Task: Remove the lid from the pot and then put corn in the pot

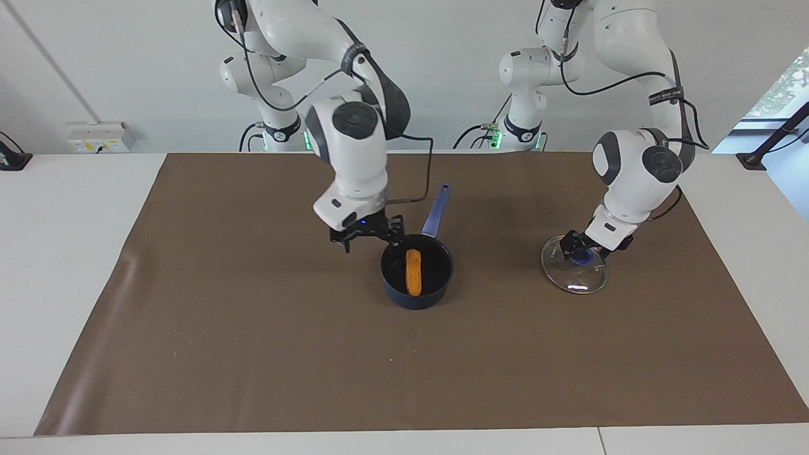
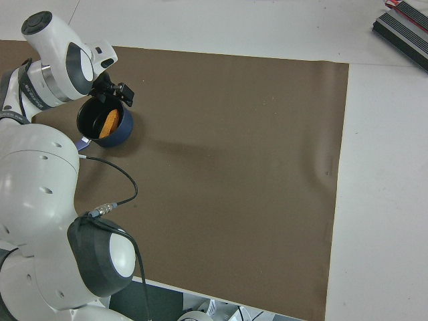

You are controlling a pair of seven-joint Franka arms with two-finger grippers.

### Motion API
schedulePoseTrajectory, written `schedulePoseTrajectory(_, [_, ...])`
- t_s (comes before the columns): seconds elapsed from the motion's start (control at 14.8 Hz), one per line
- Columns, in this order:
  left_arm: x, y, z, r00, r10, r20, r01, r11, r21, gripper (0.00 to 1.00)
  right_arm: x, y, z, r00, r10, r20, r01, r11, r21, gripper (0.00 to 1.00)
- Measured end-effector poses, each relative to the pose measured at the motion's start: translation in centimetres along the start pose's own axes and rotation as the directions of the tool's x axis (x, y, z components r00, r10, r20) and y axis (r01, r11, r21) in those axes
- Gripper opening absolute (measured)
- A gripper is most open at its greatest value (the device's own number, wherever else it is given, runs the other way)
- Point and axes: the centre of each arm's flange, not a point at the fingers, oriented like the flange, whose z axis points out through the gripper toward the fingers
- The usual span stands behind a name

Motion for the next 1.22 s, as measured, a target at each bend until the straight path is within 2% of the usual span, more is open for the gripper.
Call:
schedulePoseTrajectory(0.27, [0.4, 1.0, -10.6, 1.0, 0.016, 0.025, -0.016, 1.0, 0.005, 1.0, -2.0, 12.3, -9.8, 1.0, 0.013, 0.018, -0.013, 1.0, 0.022, 1.0])
schedulePoseTrajectory(0.41, [-1.2, 1.7, -15.1, 1.0, 0.025, 0.015, -0.026, 1.0, 0.011, 1.0, -3.0, 16.4, -11.6, 0.999, 0.024, 0.042, -0.025, 0.999, 0.024, 1.0])
schedulePoseTrajectory(0.61, [-4.1, 2.0, -19.0, 0.999, 0.027, 0.022, -0.028, 0.999, 0.022, 1.0, -3.1, 22.2, -11.4, 0.995, 0.057, 0.08, -0.059, 0.998, 0.02, 1.0])
schedulePoseTrajectory(0.74, [-5.5, 2.1, -20.1, 0.999, 0.026, 0.036, -0.027, 0.999, 0.027, 1.0, -3.2, 25.7, -10.4, 0.993, 0.044, 0.106, -0.046, 0.999, 0.023, 1.0])
schedulePoseTrajectory(0.95, [-6.5, 2.1, -18.5, 0.997, 0.024, 0.073, -0.027, 0.999, 0.03, 1.0, -3.6, 27.7, -9.1, 0.991, 0.019, 0.133, -0.022, 0.999, 0.028, 1.0])
schedulePoseTrajectory(1.22, [-6.4, 1.8, -17.7, 0.997, 0.011, 0.076, -0.013, 1.0, 0.023, 1.0, -4.1, 28.4, -9.9, 0.99, -0.065, 0.123, 0.066, 0.998, -0.005, 1.0])
